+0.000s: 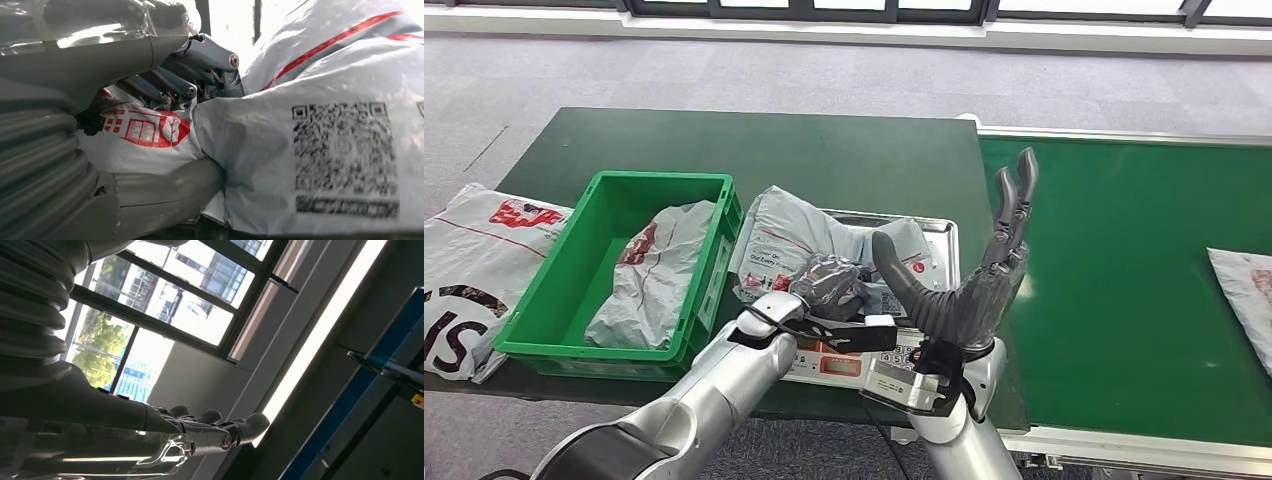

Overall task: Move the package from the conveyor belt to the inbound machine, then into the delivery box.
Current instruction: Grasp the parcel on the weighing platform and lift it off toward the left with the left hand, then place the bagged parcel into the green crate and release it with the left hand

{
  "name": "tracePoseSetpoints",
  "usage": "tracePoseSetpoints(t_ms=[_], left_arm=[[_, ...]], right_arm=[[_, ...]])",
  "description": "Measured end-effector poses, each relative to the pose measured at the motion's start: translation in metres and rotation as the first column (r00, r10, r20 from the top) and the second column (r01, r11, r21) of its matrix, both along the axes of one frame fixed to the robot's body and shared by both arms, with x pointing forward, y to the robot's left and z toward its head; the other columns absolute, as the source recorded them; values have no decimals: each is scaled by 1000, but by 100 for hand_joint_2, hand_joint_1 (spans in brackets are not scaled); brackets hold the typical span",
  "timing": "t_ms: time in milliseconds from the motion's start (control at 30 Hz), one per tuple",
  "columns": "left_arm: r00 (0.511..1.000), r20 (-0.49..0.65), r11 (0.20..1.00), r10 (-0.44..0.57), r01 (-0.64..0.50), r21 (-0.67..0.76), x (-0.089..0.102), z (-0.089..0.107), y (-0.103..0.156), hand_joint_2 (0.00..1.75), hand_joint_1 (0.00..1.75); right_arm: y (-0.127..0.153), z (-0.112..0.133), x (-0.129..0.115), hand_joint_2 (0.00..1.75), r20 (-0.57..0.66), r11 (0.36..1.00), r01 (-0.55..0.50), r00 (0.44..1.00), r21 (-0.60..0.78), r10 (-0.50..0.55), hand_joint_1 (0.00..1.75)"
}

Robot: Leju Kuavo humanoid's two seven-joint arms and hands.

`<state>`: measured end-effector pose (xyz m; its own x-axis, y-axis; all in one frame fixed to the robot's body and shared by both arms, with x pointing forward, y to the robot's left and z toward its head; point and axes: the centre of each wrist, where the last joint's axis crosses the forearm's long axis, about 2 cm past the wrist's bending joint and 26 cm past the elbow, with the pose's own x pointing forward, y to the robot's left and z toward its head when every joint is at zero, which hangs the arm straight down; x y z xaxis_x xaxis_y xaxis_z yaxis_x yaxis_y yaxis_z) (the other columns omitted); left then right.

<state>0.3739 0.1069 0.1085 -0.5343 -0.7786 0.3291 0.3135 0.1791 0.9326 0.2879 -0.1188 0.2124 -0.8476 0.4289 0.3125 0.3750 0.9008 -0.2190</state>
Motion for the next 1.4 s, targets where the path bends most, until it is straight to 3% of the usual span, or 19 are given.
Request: tracePoseSetpoints(t_ms=[100, 233, 300, 367, 833, 1400], left_arm=[[962, 184, 974, 202, -217, 65, -2, -1, 3, 175, 175], [760, 403, 821, 510, -569, 33, 2, 1, 19, 175, 175], [683, 472, 767, 558, -641, 21, 7, 3, 32, 175, 175], [647, 521, 747, 557, -664, 27, 12, 5, 43, 175, 175], [575, 643, 700, 506, -709, 82, 22, 3, 84, 175, 175], [593, 630, 662, 502, -732, 161, 28, -4, 120, 175, 175]], right_arm=[[-1, -1, -1, 175, -2, 1000, 7, 1000, -5, -7, 0], [-3, -4, -3, 175, -7, 1000, 16, 1000, -7, -16, 0], [-4, -4, -3, 175, -8, 1000, 19, 1000, -8, -19, 0], [-4, -4, -3, 175, -7, 1000, 20, 1000, -9, -20, 0], [-5, -4, -4, 175, -5, 1000, 24, 1000, -13, -24, 0], [-10, -5, -11, 175, -3, 999, 36, 999, 2, -36, 0]])
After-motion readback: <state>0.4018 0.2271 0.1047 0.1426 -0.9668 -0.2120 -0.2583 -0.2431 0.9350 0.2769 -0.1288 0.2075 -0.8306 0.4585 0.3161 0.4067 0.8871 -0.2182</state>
